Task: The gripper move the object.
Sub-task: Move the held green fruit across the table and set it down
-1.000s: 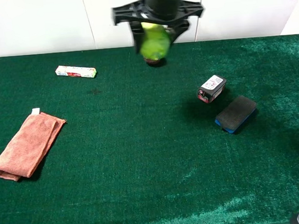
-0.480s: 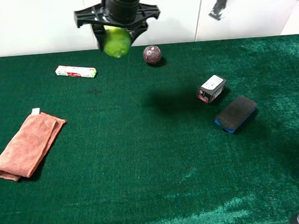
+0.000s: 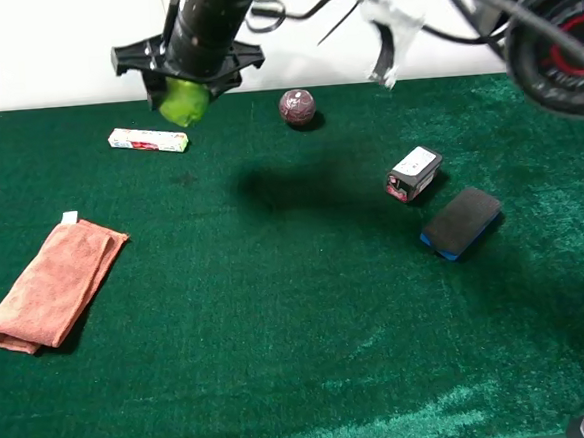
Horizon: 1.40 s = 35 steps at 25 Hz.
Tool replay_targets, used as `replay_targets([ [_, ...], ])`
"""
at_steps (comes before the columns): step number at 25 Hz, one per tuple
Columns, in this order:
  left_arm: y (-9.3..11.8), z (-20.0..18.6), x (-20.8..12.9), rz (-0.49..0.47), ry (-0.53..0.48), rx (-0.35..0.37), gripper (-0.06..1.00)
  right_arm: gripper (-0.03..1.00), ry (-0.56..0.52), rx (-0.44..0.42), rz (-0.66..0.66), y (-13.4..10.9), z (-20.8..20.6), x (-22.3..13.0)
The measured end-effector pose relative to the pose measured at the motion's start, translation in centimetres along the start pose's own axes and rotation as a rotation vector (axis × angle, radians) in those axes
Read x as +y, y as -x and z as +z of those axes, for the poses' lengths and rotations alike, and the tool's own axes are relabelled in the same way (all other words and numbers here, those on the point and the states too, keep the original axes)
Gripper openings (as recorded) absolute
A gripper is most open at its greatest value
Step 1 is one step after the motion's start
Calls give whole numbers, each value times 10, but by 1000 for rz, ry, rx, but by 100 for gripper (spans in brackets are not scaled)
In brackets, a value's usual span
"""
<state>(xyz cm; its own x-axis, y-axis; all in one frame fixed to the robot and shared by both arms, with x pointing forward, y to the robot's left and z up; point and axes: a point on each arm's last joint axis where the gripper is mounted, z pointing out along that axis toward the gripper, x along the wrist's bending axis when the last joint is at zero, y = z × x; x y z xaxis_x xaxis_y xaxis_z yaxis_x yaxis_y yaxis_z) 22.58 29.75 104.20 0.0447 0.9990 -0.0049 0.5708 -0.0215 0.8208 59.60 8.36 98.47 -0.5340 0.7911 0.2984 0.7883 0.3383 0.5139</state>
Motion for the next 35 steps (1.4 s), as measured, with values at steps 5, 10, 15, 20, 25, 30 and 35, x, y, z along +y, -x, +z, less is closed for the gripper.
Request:
replay_targets([
  [5,0,0,0,2,0,5,99,48,31,19,-31,-8,24,-7],
  [10,0,0,0,2,0,5,99,48,58,26,-44,-9,48,-15],
  [15,0,0,0,2,0,5,99,48,68,31,-49,-8,69,-23],
  [20,0,0,0,2,0,5,99,48,70,23,-44,-2,88,-31],
  [25,0,0,0,2,0,5,99,48,101,23,-42,2,100,-35],
  [30,0,0,0,2,0,5,99,48,85,17,-34,7,114,-43],
  [35,0,0,0,2,0,5,99,48,71,19,-23,8,118,-46],
])
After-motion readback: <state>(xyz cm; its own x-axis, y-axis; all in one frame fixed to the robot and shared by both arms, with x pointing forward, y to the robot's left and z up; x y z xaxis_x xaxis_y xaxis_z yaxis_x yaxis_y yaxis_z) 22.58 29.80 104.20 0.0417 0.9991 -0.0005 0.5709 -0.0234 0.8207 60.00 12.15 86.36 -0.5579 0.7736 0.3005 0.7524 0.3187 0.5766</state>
